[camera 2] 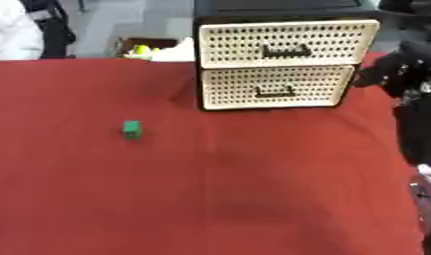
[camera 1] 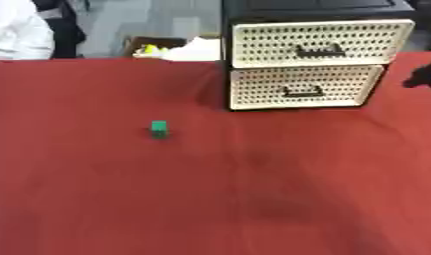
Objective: Pick up objects from table and place into drawer.
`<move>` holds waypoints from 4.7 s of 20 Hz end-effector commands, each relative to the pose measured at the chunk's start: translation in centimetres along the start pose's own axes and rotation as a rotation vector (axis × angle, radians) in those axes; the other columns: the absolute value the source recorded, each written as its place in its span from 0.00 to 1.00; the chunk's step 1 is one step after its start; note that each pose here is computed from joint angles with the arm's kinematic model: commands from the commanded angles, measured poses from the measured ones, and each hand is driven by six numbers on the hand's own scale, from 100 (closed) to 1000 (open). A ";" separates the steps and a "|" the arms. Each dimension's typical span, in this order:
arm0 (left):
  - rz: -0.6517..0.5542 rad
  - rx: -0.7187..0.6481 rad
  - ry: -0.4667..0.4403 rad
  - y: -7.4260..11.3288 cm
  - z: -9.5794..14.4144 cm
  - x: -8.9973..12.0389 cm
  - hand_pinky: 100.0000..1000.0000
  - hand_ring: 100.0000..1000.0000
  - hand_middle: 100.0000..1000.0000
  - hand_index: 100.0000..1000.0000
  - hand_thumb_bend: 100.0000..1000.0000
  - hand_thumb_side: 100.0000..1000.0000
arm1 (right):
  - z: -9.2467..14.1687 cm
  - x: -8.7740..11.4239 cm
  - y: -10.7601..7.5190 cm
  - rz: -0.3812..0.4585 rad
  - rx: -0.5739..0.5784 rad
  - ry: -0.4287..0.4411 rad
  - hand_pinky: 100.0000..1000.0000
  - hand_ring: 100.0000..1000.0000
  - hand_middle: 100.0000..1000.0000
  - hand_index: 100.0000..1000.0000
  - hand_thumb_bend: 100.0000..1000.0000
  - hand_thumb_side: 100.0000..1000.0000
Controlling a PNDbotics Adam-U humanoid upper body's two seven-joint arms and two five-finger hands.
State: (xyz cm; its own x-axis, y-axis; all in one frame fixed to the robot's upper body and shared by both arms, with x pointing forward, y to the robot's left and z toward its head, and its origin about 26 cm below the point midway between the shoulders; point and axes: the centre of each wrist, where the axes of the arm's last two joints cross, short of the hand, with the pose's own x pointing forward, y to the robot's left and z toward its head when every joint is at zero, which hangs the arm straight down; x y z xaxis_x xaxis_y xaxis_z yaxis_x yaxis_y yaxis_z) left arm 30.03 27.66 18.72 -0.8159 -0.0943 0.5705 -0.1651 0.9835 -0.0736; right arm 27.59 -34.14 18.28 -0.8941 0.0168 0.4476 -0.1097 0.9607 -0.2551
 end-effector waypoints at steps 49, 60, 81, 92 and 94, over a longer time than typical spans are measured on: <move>0.014 -0.055 -0.011 -0.4 -0.4 0.6 0.51 0.57 0.67 0.76 0.00 0.88 | -10.3 6.8 -6.7 0.902 0.873 -0.128 0.00 0.00 0.00 0.74 0.00 1.00; 0.028 -0.083 -0.005 -0.7 -0.4 0.6 0.51 0.57 0.67 0.76 0.00 0.89 | -13.2 5.3 -10.5 0.976 0.927 0.042 0.00 0.00 0.00 0.74 0.00 1.00; 0.050 -0.110 -0.007 -1.3 -0.6 0.7 0.51 0.57 0.67 0.75 0.00 0.89 | -13.7 1.3 -12.4 0.986 0.881 0.173 0.00 0.00 0.00 0.73 0.00 1.00; 0.056 -0.111 -0.010 -1.5 -0.6 0.7 0.51 0.57 0.67 0.75 0.00 0.89 | -13.8 0.0 -11.4 0.956 0.925 0.196 0.00 0.00 0.00 0.73 0.00 1.00; 0.057 -0.112 -0.011 -1.5 -0.6 0.7 0.51 0.57 0.67 0.75 0.00 0.90 | -13.9 -0.1 -11.2 0.953 0.934 0.196 0.00 0.00 0.00 0.73 0.00 1.00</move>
State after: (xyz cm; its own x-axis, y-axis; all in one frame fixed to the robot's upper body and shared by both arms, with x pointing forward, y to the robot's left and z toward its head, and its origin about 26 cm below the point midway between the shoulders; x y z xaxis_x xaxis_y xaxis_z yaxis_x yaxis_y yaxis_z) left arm 30.23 26.29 18.83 -0.8089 -0.0381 0.5867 -0.0630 0.9978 -0.0221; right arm 35.30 -40.84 31.59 -0.7314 0.6753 -0.0955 0.1644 0.0387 -0.9856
